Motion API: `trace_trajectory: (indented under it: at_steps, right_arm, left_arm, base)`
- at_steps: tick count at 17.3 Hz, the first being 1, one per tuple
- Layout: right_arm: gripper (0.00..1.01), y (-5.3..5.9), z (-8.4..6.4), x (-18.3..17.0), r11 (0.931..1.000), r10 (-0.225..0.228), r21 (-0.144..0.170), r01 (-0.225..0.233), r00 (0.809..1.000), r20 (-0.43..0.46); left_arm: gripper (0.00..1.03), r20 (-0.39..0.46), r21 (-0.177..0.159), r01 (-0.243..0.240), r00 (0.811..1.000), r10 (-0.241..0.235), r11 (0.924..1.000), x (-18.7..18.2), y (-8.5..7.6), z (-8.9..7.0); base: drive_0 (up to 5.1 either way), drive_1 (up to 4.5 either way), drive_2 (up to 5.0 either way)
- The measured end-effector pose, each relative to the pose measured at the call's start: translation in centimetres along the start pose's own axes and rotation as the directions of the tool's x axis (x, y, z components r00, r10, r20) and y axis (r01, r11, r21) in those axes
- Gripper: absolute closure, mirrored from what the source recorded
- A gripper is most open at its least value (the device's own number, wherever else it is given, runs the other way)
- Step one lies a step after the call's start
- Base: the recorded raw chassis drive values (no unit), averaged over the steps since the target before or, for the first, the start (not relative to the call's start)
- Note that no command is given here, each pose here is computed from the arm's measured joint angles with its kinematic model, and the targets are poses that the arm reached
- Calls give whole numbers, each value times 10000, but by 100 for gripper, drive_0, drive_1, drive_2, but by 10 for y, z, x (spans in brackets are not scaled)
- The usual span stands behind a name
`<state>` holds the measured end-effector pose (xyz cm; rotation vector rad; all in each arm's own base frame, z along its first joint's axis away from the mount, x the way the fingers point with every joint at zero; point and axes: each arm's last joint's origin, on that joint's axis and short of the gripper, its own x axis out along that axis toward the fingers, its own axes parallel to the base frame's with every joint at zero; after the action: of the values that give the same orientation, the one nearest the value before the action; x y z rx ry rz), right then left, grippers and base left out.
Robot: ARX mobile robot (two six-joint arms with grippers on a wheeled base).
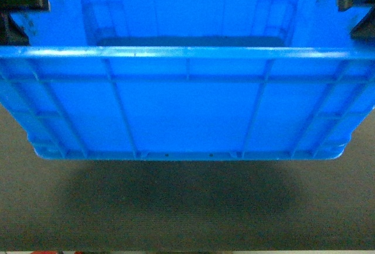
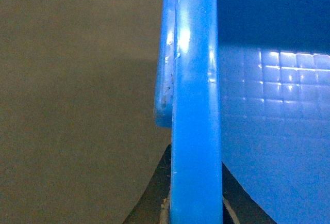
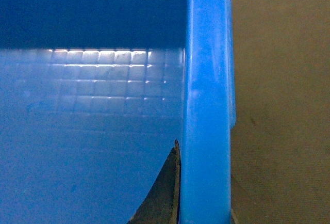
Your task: Place box next to blue box on left shelf
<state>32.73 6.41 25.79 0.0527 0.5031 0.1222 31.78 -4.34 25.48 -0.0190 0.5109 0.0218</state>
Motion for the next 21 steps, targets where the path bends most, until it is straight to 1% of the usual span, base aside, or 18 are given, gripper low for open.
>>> trace_trajectory:
  at_steps: [1,2,3,6,7,12,14,21]
  right_arm:
    - [93,0,5,-9,10000,-68,15,67,9993,380]
    - [93,-1,7,-17,9999,-138,30,137,9979,636]
    - [93,-1,8,-21,9999,-132,5,132,9968,792]
    - [93,-1,3,-22,9999,-131,44,128,9966,808]
    - [93,-1,0,-22,9999,-122,30,120,9963,857]
    - [93,-1,1,-24,9998,-187,25,185,9954,936]
    - [93,0,1,-24,9999,-156,7,156,9954,942]
    - [93,0,1,-24,9998,-190,14,189,9953,946]
  left_arm:
    - [95,470,66,32,9989,-35,10000,-9,-4,7]
    - [95,781,103,47,9969,-55,9999,-14,-6,8]
    - [95,897,102,27,9960,-36,9999,-18,-8,9]
    - [95,918,231,-108,9957,87,9997,-25,-9,7]
    - [95,955,222,-171,9953,149,9996,-26,-9,6]
    - [95,1015,234,-148,9948,123,9996,-26,-10,6]
    - [95,996,255,-174,9949,148,9995,-27,-10,6]
    - [95,1037,257,-176,9945,148,9995,-28,-10,7]
  base:
    - [0,0,0]
    - [0,0,0]
    - [0,0,0]
    - [0,0,0]
    - [0,0,0]
    - [0,0,0]
    - [-140,-140,-140]
    - [-181,-181,-181]
